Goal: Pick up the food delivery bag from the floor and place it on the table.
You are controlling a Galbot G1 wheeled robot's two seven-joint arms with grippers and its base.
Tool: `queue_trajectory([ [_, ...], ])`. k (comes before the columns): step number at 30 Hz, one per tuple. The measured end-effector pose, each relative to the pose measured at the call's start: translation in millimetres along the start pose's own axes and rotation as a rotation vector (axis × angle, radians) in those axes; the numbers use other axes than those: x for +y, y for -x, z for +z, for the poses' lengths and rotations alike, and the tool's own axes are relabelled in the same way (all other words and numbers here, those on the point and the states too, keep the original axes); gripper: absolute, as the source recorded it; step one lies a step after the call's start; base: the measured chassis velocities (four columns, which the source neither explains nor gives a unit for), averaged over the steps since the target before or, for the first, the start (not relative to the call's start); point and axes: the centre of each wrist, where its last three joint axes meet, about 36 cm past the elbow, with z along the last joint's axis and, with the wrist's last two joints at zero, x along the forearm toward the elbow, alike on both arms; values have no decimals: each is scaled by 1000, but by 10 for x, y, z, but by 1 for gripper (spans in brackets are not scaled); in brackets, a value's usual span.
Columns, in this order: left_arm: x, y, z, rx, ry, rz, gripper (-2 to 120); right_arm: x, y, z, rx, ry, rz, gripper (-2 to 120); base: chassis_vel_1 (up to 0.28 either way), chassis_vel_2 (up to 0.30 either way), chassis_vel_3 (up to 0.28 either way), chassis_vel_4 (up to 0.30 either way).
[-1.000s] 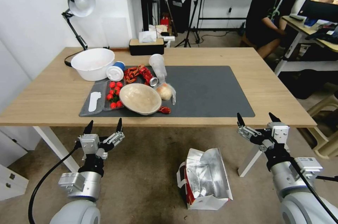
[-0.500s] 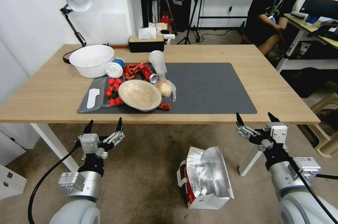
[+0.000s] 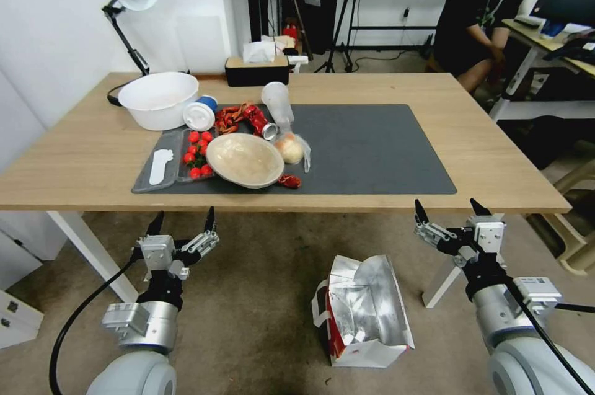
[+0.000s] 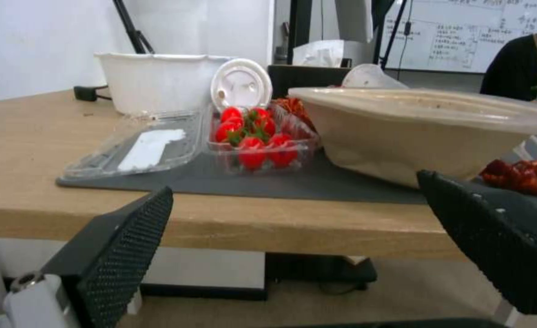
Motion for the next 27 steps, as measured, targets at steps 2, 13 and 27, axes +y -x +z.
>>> queue_trajectory([
  [2,1,2,5,1,0,0,100,-1,0,3,1,0,1,100,0,0,0,0],
  [13,2,11,25,5,-1,1,100,-5,14,15,1,-1,2,100,0,0,0,0],
  [27,4,22,49,10,-2,1,100,6,31,63,-16,1,-7,100,0,0,0,0],
])
